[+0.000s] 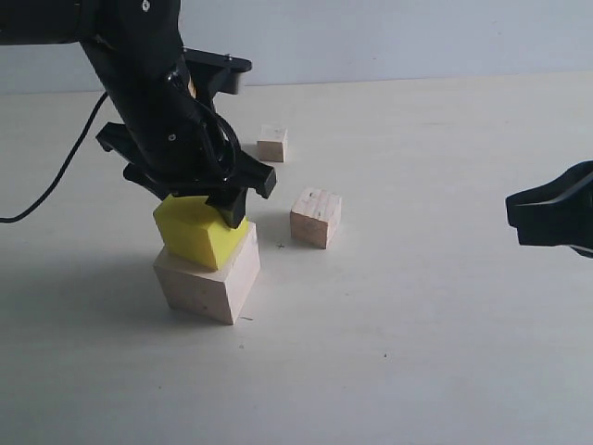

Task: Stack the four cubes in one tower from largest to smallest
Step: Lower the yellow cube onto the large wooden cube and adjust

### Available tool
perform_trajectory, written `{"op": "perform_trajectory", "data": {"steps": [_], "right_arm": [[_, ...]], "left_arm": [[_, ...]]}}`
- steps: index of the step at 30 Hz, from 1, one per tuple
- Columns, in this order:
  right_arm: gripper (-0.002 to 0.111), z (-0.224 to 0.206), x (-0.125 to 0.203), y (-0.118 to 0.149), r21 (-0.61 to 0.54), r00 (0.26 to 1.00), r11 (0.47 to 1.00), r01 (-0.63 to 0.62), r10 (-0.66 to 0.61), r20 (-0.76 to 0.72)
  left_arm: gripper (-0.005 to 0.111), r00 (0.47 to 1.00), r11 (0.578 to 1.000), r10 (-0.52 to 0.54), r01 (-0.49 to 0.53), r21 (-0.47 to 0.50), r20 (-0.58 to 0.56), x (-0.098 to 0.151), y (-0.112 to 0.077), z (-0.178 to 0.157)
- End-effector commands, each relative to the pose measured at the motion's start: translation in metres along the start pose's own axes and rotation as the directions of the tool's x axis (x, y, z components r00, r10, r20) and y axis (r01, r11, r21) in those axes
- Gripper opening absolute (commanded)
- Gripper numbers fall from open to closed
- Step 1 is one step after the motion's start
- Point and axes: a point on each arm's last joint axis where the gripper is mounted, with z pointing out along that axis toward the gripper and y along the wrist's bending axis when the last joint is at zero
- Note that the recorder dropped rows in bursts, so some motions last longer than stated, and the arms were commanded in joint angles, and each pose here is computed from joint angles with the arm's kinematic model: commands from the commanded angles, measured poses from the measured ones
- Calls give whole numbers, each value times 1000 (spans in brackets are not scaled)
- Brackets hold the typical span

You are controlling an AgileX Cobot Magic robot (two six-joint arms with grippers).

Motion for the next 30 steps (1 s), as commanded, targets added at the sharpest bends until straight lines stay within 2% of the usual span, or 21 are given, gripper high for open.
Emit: {"op": "perform_trajectory", "data": {"steps": [1,5,10,13,15,30], "right_arm": [[0,-1,-3,1,-1,1000,1000,15,-15,16],[0,-1,-3,1,-1,1000,1000,15,-15,16],[0,-1,-3,1,-1,1000,1000,15,-15,16],[0,-1,-3,1,-1,1000,1000,15,-15,16],[0,-1,-3,1,-1,1000,1000,15,-15,16],[0,-1,-3,1,-1,1000,1000,15,-15,14]], "left_arm": [[8,1000,1000,-20,20,-12,-12,0,0,2],[25,999,1000,-20,20,-16,-28,2,1,1],[55,998,999,-40,39,-21,-55,4,1,1],[66,997,999,-44,43,-17,-56,5,0,1],[69,997,999,-49,48,-14,-57,5,0,1],[69,996,997,-81,81,13,-39,5,-2,-6]]}}
